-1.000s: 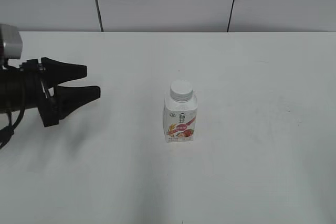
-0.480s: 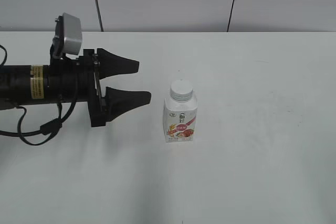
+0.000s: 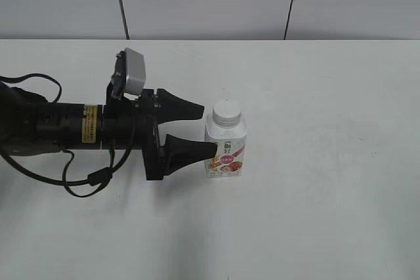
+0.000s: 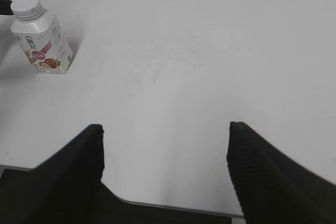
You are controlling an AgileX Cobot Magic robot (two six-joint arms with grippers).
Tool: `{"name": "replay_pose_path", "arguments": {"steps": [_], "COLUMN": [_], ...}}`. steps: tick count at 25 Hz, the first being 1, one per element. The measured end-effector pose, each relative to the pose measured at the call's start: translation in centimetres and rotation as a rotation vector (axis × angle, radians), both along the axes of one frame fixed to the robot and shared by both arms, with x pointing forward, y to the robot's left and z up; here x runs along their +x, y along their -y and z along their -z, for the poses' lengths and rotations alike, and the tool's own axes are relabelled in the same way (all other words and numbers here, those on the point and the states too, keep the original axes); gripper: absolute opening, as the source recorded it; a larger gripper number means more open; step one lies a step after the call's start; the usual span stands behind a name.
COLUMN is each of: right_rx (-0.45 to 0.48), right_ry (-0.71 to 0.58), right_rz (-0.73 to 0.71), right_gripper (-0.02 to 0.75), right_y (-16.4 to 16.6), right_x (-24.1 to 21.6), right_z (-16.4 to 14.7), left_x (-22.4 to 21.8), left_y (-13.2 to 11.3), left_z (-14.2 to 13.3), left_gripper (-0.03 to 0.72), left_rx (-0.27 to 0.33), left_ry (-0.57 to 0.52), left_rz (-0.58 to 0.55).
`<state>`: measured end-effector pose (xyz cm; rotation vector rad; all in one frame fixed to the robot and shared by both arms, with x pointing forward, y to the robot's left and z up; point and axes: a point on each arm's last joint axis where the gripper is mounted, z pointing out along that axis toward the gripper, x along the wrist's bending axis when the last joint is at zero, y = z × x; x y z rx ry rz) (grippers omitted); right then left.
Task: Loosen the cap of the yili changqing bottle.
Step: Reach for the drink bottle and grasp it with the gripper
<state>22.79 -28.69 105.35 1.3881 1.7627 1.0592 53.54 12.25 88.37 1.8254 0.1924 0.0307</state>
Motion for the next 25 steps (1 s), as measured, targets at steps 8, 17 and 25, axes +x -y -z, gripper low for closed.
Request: {"name": "replay_pose_path", "arguments": {"steps": [8, 17, 25], "right_rx": [0.0, 0.0, 0.0], "right_ry": [0.0, 0.0, 0.0], "right_rz": [0.0, 0.0, 0.0], "right_gripper": [0.575, 0.575, 0.575], "right_y": [0.0, 0.0, 0.0], "right_x": [0.0, 0.0, 0.0], "right_z": [0.0, 0.0, 0.0], "left_x": [1.2, 1.3, 1.4], "left_y": [1.4, 1.5, 1.5], "left_z": [1.6, 2.0, 2.1], "left_gripper": [0.578, 0.549, 0.419], "left_rx": [-0.002, 0.021, 0.03], "left_ry": [-0.006, -0.011, -0.011], "left_rz": [0.019, 0.013, -0.004]}}
